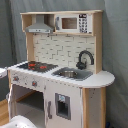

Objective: Play with the kitchen

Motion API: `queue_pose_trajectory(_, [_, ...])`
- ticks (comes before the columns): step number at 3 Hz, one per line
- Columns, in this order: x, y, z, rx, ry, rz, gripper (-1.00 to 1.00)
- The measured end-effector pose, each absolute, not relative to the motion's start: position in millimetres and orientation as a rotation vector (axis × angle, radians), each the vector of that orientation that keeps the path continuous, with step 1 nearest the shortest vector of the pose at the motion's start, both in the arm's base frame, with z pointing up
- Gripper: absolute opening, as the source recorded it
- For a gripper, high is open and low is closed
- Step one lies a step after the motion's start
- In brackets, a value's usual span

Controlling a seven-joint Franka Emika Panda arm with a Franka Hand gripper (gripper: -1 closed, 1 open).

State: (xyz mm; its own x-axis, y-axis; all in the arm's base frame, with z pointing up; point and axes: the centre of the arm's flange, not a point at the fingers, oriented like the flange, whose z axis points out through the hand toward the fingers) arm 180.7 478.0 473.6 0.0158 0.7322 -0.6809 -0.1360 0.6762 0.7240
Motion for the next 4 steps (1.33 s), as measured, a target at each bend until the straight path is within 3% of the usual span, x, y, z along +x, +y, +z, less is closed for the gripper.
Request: queue_pose_trajectory(4, [262.4,451.7,581.2,0.539,1.349,0.558,1.0])
